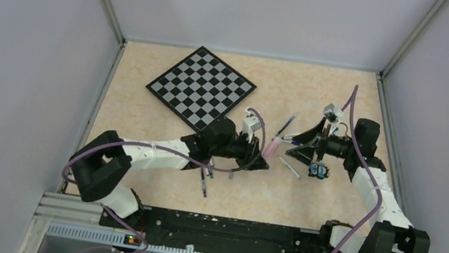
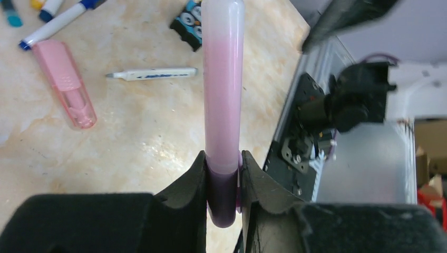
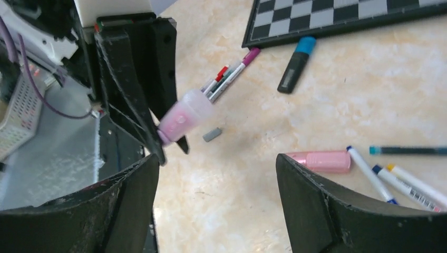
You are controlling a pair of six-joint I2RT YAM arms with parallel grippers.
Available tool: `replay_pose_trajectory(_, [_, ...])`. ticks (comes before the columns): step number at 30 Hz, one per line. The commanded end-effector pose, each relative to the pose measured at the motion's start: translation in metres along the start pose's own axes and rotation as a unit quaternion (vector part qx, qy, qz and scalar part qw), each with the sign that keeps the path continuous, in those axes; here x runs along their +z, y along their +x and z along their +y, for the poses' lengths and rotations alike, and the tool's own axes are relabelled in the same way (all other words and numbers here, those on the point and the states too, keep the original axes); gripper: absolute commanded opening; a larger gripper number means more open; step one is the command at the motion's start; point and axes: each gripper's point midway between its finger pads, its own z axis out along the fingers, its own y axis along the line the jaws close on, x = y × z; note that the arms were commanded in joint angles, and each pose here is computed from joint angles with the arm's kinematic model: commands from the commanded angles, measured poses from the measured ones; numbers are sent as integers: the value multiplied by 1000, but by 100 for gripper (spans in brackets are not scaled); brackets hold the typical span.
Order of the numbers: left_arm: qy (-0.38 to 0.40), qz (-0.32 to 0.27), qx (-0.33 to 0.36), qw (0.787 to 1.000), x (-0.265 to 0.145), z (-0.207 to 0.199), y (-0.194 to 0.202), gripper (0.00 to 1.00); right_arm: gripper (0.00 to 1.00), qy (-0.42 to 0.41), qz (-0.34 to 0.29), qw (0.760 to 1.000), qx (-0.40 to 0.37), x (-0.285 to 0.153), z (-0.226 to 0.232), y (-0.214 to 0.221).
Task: Open the pen caps
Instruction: Open the pen cap from the pen.
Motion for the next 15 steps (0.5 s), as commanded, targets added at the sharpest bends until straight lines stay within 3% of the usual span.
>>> replay_pose_trajectory(1, [102,37,99,989,-27,-36,11,0,79,-97,7,979,-181,-5,32,11])
replay_pose_trajectory(5, [121,89,115,982,-40,-39,32,0,79,-150,-2,963,-222,-4,59,24])
replay_pose_trajectory(9, [118,111,132,978,-40,-39,37,0,79,-191,26,946,-259,6,77,39])
replay_pose_trajectory(15, [121,120,156,973,-31,-42,36,0,77,-238,43,941,-237,15,94,58])
